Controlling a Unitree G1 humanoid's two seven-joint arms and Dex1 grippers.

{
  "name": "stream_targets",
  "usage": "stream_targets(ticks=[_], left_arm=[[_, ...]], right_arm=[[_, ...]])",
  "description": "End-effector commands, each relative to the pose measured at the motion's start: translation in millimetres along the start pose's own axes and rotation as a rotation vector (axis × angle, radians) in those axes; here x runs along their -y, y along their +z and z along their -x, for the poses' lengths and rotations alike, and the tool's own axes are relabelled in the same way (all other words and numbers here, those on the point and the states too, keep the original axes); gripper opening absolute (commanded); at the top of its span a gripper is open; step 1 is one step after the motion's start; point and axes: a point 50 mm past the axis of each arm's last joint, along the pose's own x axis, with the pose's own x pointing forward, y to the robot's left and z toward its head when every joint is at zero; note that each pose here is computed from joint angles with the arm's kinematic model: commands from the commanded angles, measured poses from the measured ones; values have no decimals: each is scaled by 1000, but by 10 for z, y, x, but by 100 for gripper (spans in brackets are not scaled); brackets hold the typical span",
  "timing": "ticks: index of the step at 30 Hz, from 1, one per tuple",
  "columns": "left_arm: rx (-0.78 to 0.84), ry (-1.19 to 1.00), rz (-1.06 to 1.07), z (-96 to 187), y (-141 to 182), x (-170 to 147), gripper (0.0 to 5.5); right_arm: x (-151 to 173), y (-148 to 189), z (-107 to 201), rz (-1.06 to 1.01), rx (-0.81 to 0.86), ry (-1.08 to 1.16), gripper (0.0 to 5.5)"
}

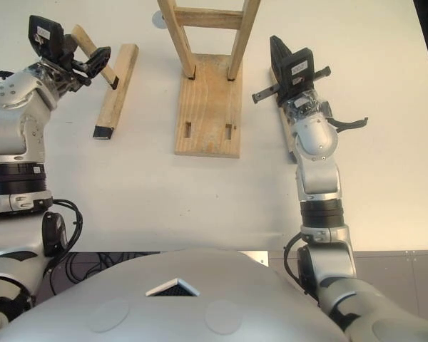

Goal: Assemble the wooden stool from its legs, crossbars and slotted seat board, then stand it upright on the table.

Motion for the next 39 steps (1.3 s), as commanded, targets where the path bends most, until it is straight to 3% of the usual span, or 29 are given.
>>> stream_targets(ticks=[1,14,18,24,28,36,39], left_arm=[[3,48,9,13,-71,-6,259],[45,95,44,2,-110,-43,90],[63,151,108,77,-279,-72,37],[108,239,149,274,-746,-67,37],[39,247,131,348,-1029,-12,37],[-170,184,111,312,-1286,49,37],[-173,202,117,312,-1298,24,37]], right_arm=[[-19,35,-77,-1,21,23,0],[-20,-5,-91,-1,7,24,0],[-12,-12,-90,4,4,38,0],[53,-20,-95,15,-5,44,0],[73,-25,-95,21,-11,56,0],[85,-55,-85,33,-33,60,0],[80,-71,-72,32,-40,58,0]])
